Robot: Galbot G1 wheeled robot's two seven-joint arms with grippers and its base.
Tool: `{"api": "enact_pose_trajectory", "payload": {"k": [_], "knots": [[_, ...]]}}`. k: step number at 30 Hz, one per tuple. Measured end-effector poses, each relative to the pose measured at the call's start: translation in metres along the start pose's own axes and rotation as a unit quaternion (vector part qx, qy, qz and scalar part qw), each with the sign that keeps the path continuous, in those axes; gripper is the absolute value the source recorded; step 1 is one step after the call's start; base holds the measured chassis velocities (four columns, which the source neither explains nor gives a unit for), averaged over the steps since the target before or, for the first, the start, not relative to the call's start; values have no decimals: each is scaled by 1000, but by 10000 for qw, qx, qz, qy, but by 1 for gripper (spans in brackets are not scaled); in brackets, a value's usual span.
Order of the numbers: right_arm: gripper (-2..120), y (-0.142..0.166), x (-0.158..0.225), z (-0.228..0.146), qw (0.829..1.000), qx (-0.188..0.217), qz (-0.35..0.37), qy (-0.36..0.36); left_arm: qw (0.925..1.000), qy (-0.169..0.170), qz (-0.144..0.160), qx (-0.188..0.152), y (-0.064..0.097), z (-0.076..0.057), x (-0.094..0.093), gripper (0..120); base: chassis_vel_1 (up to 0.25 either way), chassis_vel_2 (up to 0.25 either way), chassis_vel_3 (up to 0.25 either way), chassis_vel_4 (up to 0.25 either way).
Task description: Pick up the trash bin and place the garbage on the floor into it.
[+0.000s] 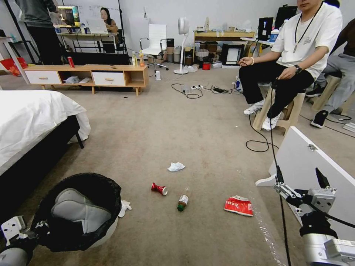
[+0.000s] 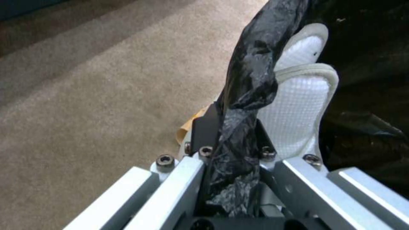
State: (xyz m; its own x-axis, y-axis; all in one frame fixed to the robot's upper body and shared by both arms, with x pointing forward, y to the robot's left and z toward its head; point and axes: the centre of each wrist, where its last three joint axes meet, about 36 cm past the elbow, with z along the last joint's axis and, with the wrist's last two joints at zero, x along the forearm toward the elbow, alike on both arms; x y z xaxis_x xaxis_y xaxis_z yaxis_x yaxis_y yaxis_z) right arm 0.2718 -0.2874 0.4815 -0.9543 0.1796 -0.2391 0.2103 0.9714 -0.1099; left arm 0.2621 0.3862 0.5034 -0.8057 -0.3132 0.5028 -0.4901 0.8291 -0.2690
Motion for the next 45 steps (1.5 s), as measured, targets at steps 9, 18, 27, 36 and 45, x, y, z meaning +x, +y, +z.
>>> {"api": "enact_pose_trajectory", "payload": {"k": [9, 18, 27, 36, 45], "knots": [[100, 0, -1, 0, 10000, -16, 5, -3, 9999, 26, 42, 96, -1, -1, 0, 2, 0, 0, 0, 0], [100, 1, -1, 1, 10000, -30, -4, 4, 9998, 60, 98, 148, -1, -2, 1, 2, 0, 0, 0, 0], [100, 0, -1, 0, 10000, -18, -2, 7, 9998, 65, 116, 131, -2, -2, 1, 2, 0, 0, 0, 0], [100, 0, 0, 0, 10000, -17, -3, 14, 9998, 67, 145, 107, -3, -2, 3, 2, 0, 0, 0, 0], [100, 1, 1, 0, 10000, -23, 1, 11, 9998, 81, 175, 102, -4, -2, 4, 2, 0, 0, 0, 0]]}}
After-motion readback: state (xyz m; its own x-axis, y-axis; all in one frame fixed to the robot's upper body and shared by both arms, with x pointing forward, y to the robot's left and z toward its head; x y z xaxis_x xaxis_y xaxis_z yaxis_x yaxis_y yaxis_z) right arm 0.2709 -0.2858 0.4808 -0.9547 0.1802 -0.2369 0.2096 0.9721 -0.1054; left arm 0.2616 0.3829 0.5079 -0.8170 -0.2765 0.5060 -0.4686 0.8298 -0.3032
